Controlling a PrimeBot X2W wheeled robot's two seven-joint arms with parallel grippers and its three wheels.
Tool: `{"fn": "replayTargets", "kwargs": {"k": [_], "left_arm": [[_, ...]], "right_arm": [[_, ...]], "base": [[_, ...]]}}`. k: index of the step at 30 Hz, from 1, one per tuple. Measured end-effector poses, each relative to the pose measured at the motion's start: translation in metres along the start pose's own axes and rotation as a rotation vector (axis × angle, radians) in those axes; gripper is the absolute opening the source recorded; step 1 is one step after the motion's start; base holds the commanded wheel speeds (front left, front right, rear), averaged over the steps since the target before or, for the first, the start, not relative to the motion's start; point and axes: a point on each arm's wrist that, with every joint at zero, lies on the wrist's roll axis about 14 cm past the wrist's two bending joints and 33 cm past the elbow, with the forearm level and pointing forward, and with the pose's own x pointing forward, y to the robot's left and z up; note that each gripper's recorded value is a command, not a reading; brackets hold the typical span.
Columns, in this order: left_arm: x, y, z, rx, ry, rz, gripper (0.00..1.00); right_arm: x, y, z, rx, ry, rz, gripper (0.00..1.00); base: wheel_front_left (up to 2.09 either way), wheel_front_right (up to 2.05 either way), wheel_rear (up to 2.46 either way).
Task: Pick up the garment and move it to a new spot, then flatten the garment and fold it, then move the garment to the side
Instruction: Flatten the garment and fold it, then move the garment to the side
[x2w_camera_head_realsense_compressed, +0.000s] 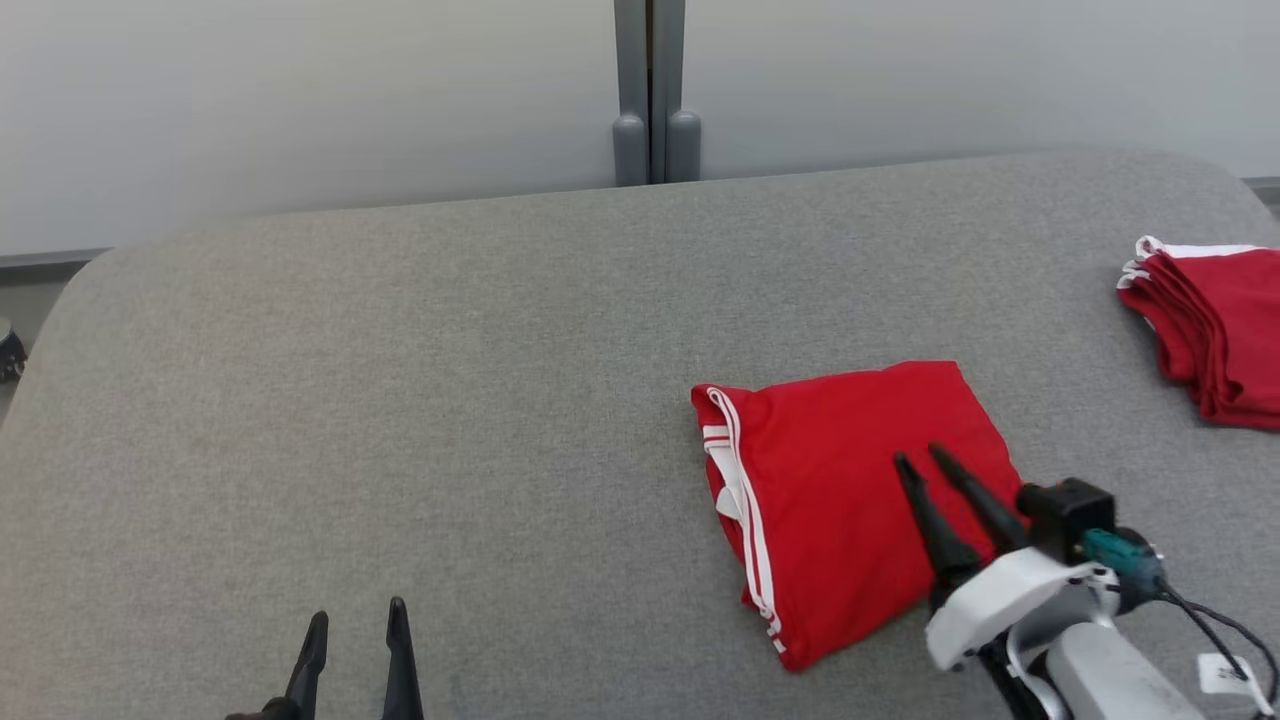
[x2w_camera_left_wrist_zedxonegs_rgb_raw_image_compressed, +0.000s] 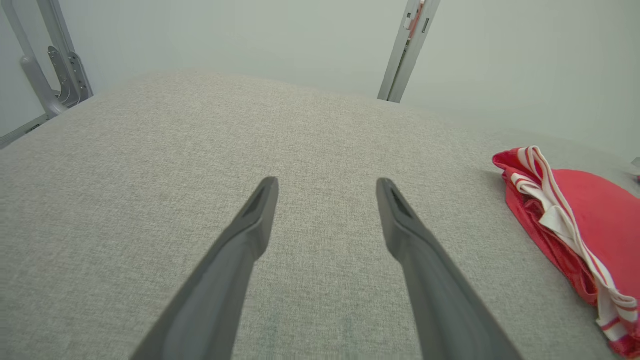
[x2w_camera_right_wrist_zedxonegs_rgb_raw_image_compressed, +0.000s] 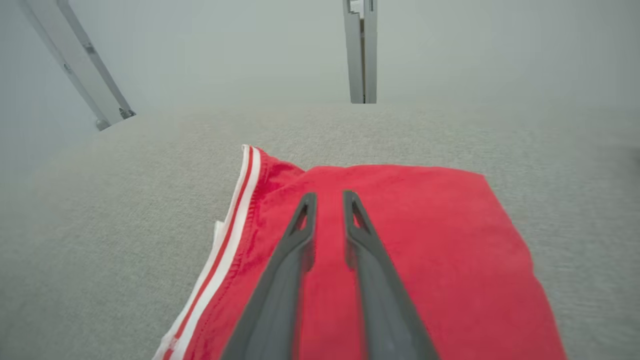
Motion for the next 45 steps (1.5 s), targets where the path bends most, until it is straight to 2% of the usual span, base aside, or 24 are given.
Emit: {"fn": "replayTargets", "kwargs": {"k": [4,8,11,28,35,38,40,45], "left_arm": [[-0.004,-0.001,0.003,0.012,-0.011,-0.017,1.00],[-0.007,-0.004,0.006,0.021,-0.020,-0.038,1.00],[-0.010,-0.002,0.006,0.021,-0.022,-0.034,1.00],[-0.024,0.014,0.002,0.014,-0.014,0.028,1.00],[-0.022,0.015,-0.002,0.015,0.002,0.030,1.00],[-0.018,0.012,-0.005,0.014,0.014,0.021,1.00],[-0.011,0.009,-0.005,0.013,0.018,0.011,1.00],[0.005,0.001,-0.010,0.005,0.037,-0.014,1.00]], "right_arm": [[-0.028,-0.041,0.036,-0.072,-0.122,-0.133,1.00],[-0.058,-0.062,0.038,-0.074,-0.146,-0.231,1.00],[-0.069,-0.065,0.032,-0.075,-0.130,-0.250,1.00],[-0.064,-0.047,0.008,-0.056,-0.063,-0.197,1.00],[-0.046,-0.064,0.023,-0.015,-0.082,-0.213,1.00],[-0.028,-0.087,0.036,-0.042,-0.008,-0.232,1.00],[-0.012,-0.096,0.038,-0.020,0.078,-0.239,1.00],[0.003,-0.106,-0.004,-0.003,0.382,-0.239,1.00]], "base": [[0.00,0.00,0.00],[0.00,0.00,0.00],[0.00,0.00,0.00],[0.00,0.00,0.00],[0.00,0.00,0.00],[0.00,0.00,0.00],[0.00,0.00,0.00],[0.00,0.00,0.00]]}}
